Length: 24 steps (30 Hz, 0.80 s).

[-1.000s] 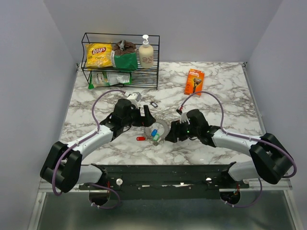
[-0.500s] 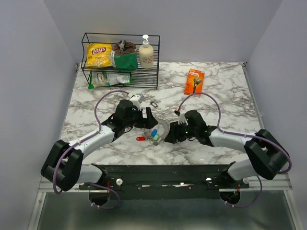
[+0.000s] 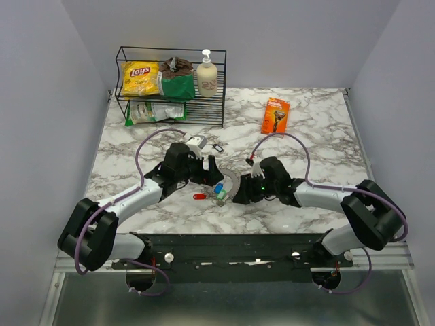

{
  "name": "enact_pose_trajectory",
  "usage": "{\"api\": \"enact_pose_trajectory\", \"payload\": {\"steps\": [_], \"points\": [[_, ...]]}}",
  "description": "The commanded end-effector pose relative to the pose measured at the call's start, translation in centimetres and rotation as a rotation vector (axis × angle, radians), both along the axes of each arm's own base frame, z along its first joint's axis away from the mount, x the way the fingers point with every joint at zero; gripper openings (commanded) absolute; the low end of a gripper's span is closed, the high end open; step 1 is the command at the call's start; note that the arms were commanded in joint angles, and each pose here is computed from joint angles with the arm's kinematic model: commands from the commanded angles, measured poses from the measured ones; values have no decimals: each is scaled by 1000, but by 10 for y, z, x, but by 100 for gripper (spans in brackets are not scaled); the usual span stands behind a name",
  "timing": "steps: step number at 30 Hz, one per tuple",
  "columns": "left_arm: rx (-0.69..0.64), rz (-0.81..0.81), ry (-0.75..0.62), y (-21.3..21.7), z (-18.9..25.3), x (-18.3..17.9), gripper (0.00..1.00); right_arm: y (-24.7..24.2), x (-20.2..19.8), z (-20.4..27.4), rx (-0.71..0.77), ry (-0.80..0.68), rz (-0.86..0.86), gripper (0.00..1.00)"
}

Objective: Put the keys on the keyring

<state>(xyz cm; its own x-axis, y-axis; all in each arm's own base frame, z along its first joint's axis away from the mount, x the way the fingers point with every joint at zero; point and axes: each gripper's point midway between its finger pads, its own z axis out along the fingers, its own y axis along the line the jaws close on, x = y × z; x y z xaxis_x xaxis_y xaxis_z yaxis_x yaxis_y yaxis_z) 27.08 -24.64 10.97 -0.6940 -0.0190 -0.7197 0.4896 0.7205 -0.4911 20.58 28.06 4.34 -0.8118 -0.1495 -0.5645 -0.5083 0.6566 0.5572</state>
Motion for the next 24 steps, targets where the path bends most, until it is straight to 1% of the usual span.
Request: {"api": "enact_pose_trajectory", "payload": {"steps": [1,12,18,24], "points": [[14,-34,5,0,-6,-8,98,10,1,3,19,-2,27,57],[7,-25,0,3,-5,-12,98,11,4,-6,13,5,-2,56],[-1,-33,-6,2,-3,-15,98,15,7,-3,45,23,-43,55],[6,-34,-10,5,-4,-18,97,14,14,5,49,-2,-71,56]]}}
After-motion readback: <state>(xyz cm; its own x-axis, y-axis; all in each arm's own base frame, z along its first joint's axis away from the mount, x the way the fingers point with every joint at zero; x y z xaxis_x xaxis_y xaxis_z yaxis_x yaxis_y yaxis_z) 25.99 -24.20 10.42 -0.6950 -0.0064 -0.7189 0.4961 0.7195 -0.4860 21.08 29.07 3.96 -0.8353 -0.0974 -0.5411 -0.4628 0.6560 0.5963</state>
